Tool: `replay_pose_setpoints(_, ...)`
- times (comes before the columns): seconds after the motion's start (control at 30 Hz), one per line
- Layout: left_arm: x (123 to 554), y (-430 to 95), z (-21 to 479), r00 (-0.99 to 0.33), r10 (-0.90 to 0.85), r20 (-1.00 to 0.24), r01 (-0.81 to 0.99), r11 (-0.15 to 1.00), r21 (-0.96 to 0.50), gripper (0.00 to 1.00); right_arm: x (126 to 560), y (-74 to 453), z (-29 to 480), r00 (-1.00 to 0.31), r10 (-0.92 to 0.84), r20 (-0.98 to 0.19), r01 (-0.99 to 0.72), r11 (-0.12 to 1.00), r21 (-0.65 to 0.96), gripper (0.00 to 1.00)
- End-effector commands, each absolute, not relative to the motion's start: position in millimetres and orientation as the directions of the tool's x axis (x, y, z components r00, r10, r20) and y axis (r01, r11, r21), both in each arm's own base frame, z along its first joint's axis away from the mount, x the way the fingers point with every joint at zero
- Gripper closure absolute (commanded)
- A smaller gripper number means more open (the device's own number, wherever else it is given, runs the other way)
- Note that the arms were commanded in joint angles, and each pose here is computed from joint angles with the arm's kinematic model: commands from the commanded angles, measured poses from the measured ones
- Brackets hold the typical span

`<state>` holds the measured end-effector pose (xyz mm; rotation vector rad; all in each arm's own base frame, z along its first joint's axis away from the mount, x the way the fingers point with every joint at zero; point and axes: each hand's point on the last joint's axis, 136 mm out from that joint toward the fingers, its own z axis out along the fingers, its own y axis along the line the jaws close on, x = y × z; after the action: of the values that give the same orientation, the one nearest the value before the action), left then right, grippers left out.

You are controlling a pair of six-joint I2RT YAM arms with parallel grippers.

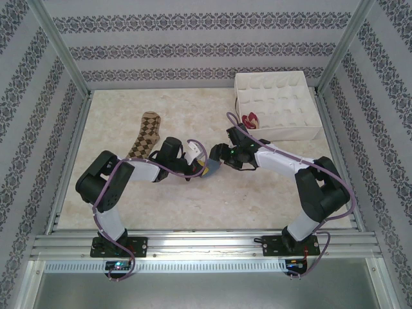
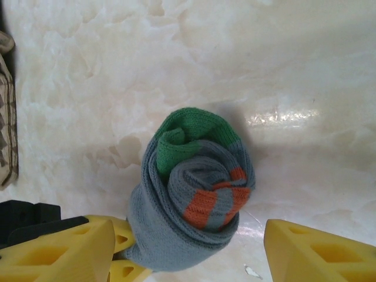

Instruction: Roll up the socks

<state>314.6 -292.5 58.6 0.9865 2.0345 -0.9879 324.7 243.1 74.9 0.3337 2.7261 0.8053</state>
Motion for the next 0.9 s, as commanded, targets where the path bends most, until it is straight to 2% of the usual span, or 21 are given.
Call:
replay_pose_setpoints(0.0, 300.2, -283.4, 32.0, -0.613, 0.336, -0.716, 0.772, 0.450, -0.450, 1.00, 323.9, 248.2, 61.7, -0.931, 0.336, -0.144, 0.199, 0.796, 0.572, 0.32)
replay_pose_setpoints(0.5, 301.5, -282.1, 28.0, -0.679, 0.266, -0.684, 0.718, 0.430, -0.546, 1.00, 318.8, 266.8, 40.0, -0.925, 0.375, -0.054, 0.275, 0.762, 0.586, 0.30)
replay_pose_setpoints(0.87, 301.7, -282.0, 35.8, -0.725, 0.184, -0.663, 0.681, 0.336, -0.651, 1.00, 325.1, 280.0, 26.6, -0.924, 0.383, 0.009, 0.309, 0.731, 0.609, 0.30)
